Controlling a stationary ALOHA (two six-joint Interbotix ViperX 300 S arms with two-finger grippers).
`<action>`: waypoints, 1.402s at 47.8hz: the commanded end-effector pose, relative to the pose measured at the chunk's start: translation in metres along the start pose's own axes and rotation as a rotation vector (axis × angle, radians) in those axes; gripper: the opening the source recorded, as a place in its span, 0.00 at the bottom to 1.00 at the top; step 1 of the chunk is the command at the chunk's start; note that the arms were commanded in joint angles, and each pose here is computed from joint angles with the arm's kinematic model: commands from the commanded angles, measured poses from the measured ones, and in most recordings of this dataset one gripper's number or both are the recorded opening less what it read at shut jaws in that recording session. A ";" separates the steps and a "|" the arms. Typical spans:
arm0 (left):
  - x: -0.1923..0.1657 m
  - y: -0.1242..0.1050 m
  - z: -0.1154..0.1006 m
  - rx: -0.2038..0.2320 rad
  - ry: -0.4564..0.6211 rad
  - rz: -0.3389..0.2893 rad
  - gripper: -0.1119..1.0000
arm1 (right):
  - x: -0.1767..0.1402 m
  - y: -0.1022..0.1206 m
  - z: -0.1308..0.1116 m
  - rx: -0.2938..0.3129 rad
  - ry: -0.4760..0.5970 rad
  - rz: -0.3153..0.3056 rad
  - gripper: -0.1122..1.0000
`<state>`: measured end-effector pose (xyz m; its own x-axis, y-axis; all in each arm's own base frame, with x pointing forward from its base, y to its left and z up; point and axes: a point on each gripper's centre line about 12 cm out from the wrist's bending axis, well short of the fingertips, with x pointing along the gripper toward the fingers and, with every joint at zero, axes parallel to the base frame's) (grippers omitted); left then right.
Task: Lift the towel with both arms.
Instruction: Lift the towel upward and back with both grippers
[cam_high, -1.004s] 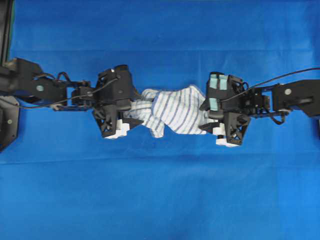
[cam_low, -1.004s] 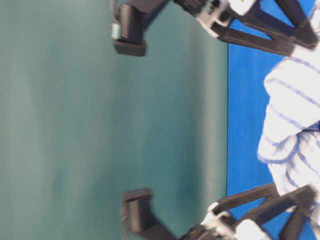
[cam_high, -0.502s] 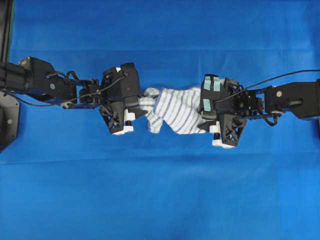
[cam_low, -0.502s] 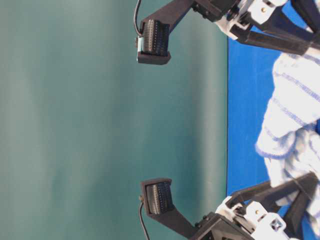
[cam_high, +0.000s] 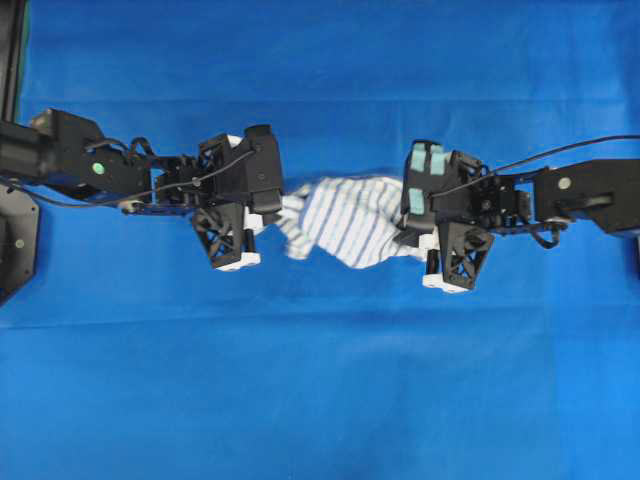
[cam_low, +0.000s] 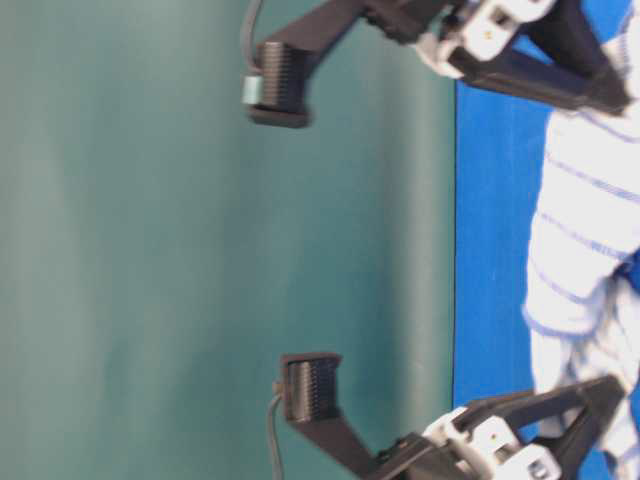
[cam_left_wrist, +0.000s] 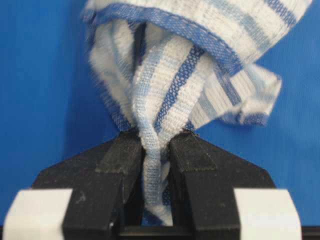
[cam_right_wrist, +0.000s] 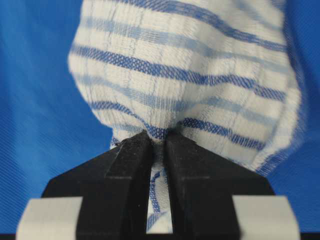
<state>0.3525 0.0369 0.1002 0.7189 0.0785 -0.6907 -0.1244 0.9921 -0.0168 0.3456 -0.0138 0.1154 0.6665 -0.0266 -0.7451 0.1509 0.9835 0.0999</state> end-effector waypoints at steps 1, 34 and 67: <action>-0.018 -0.001 0.026 -0.002 -0.057 -0.004 0.16 | -0.023 0.003 0.028 0.028 -0.090 0.013 0.21; -0.150 -0.005 0.147 0.017 -0.124 -0.015 0.16 | -0.183 -0.007 0.139 -0.005 -0.319 -0.052 0.21; -0.241 0.005 0.207 0.101 -0.320 0.032 0.16 | -0.252 -0.004 0.186 -0.060 -0.441 -0.101 0.21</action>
<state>0.3230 0.0433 0.4029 0.8773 0.1148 -0.4660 -0.0944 0.9933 0.0670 0.3151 -0.0443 0.4128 0.8855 -0.1801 -0.4284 0.1971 0.9804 -0.0046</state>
